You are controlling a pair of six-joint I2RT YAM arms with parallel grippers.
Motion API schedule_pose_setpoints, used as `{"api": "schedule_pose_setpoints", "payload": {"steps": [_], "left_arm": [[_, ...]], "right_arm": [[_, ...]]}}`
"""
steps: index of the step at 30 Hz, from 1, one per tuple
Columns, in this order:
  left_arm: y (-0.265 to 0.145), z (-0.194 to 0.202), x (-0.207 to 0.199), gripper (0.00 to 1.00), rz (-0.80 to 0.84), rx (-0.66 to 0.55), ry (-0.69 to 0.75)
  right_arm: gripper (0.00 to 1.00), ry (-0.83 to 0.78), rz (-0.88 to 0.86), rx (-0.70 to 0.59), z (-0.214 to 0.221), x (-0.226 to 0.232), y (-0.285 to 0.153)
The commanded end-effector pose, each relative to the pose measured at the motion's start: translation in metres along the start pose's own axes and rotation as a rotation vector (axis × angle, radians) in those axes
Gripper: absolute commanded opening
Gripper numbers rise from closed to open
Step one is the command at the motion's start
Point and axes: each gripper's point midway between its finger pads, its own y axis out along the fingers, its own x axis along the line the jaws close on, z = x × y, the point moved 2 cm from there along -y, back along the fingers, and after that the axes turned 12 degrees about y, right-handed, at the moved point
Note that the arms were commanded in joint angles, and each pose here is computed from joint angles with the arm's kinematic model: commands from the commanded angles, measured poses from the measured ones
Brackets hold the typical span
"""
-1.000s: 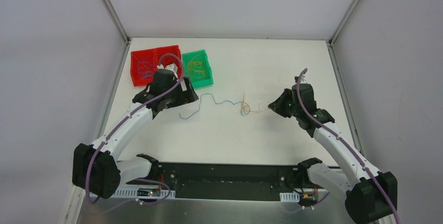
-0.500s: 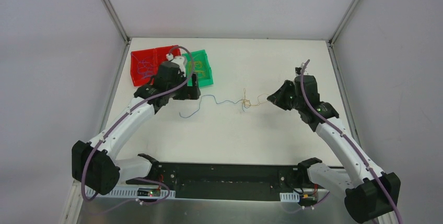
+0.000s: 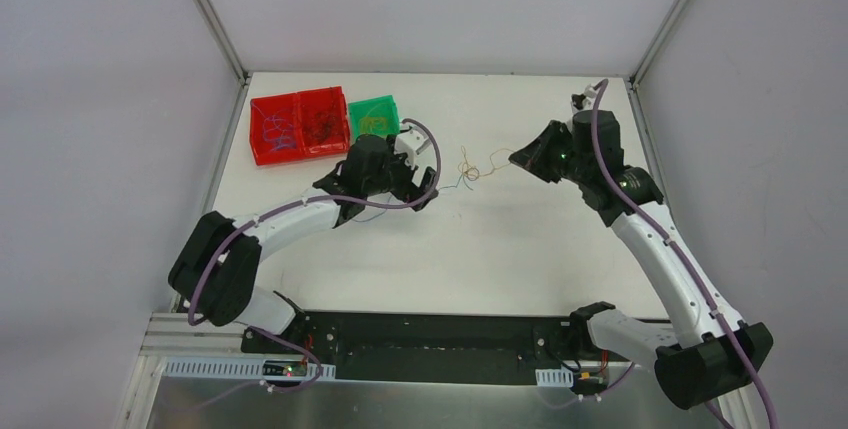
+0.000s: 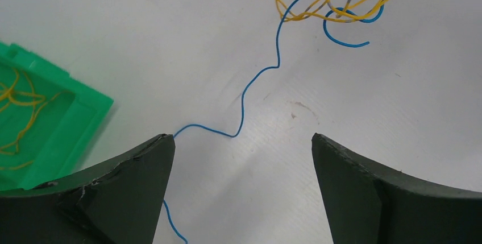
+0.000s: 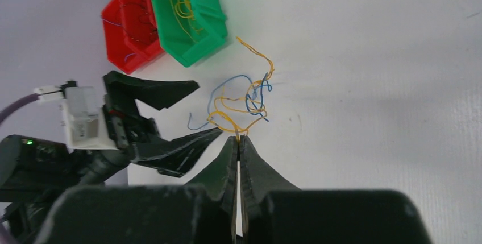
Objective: Untangle the cables
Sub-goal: Untie the cable.
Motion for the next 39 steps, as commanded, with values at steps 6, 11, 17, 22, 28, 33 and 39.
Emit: {"api": "schedule_pose_setpoints", "payload": {"steps": [6, 11, 17, 22, 28, 33, 39], "left_arm": [[0.036, -0.046, -0.008, 0.92, 0.187, -0.262, 0.216], [0.05, -0.055, -0.005, 0.9, 0.254, -0.359, 0.109], [0.063, -0.057, -0.012, 0.86, 0.321, -0.373, 0.043], [0.063, -0.054, -0.027, 0.83, 0.381, -0.377, 0.029], [0.064, -0.043, -0.048, 0.75, 0.4, -0.358, 0.014], [0.072, -0.041, -0.063, 0.44, 0.408, -0.353, 0.007], [0.065, -0.029, -0.06, 0.0, 0.349, -0.316, -0.002]], "right_arm": [[0.0, 0.052, -0.145, 0.033, -0.01, 0.053, -0.027], [0.0, 0.063, -0.168, 0.027, -0.014, 0.062, -0.033], [0.0, 0.078, -0.18, 0.029, -0.014, 0.066, -0.033], [0.0, 0.085, -0.177, 0.028, -0.015, 0.065, -0.031], [0.0, 0.098, -0.183, 0.037, -0.012, 0.064, -0.027], [0.0, 0.102, -0.174, 0.034, -0.012, 0.061, -0.024], [0.0, 0.098, -0.139, -0.08, -0.027, 0.049, -0.034]]}}
